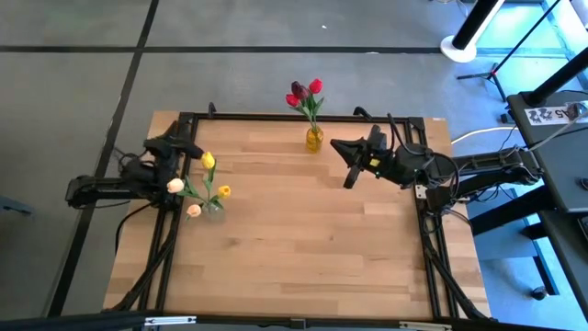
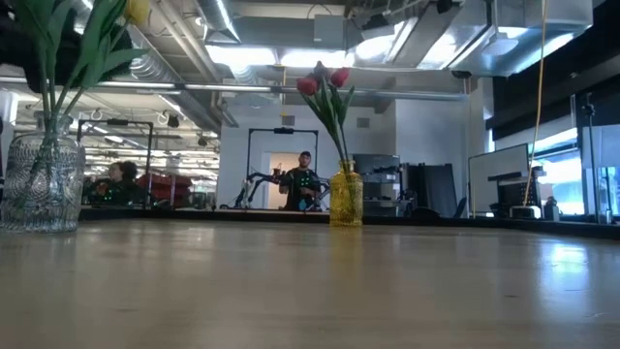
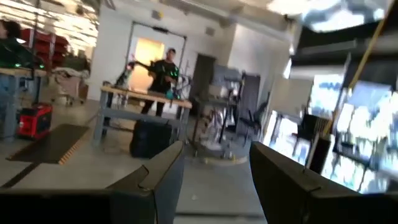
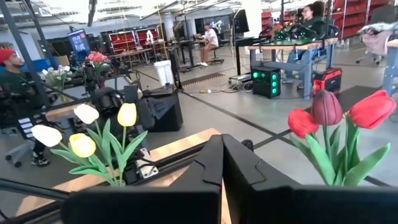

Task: Sort flowers into vase by color
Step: Return to Home Position

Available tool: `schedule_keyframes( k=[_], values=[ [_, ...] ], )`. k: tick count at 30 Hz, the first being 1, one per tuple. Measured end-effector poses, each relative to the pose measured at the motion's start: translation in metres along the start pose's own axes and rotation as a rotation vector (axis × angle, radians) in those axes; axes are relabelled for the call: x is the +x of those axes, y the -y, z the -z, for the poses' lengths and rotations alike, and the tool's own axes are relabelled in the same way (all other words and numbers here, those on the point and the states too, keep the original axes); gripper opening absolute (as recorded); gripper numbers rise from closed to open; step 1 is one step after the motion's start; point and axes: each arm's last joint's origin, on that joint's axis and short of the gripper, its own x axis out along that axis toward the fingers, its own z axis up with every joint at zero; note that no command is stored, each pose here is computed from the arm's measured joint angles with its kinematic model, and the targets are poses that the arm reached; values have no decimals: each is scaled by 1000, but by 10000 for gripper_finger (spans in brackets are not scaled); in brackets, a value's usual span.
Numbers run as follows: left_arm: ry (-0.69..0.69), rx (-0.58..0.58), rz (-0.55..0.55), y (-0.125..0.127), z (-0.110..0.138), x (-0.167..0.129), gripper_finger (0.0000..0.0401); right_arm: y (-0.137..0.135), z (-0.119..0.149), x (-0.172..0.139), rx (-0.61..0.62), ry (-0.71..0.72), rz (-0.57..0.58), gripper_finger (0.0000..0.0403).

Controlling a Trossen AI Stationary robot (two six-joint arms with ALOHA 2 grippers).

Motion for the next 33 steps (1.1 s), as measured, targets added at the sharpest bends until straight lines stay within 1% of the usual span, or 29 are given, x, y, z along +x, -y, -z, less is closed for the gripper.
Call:
schedule_keyframes(
  k=[5, 8, 11, 15, 18, 19, 21, 22, 24, 26, 28, 31, 33],
  values=[
    [-97, 44, 25, 7, 25, -1, 179, -1, 0, 0, -33, -4, -32, 1],
    [-158, 76, 22, 7, 41, -3, 179, -2, 0, 0, -45, -10, -75, 1],
    [-197, 98, 36, 6, 51, -5, 179, -4, 1, 0, -45, -19, -143, 1],
    [-222, 106, 131, 8, 54, -6, 179, -6, 3, -1, -15, -51, -204, 2],
    [-262, 135, 254, 11, 58, -7, 179, -4, 9, -1, -77, -100, -187, 8],
    [-271, 140, 288, 12, 59, -8, 179, -4, 9, -1, -80, -99, -182, 10],
    [-273, 145, 299, 12, 59, -8, 179, -5, 7, -1, -75, -77, -195, 14],
    [-273, 161, 302, 12, 59, -8, 179, -6, 5, -1, -75, -68, -224, 15],
    [-269, 190, 305, 12, 59, -8, 179, -9, 4, -1, -75, -61, -314, 15],
    [-268, 195, 307, 12, 59, -8, 179, -12, 2, -2, -86, -49, -410, 15],
    [-269, 195, 311, 12, 59, -8, 179, -13, 4, -4, -92, -5, -482, 16],
    [-270, 189, 318, 13, 59, -8, 179, -9, 18, -9, -86, 42, -528, 16],
    [-271, 187, 324, 13, 59, -8, 179, -5, 34, -11, -86, 67, -533, 16]
  ],
)
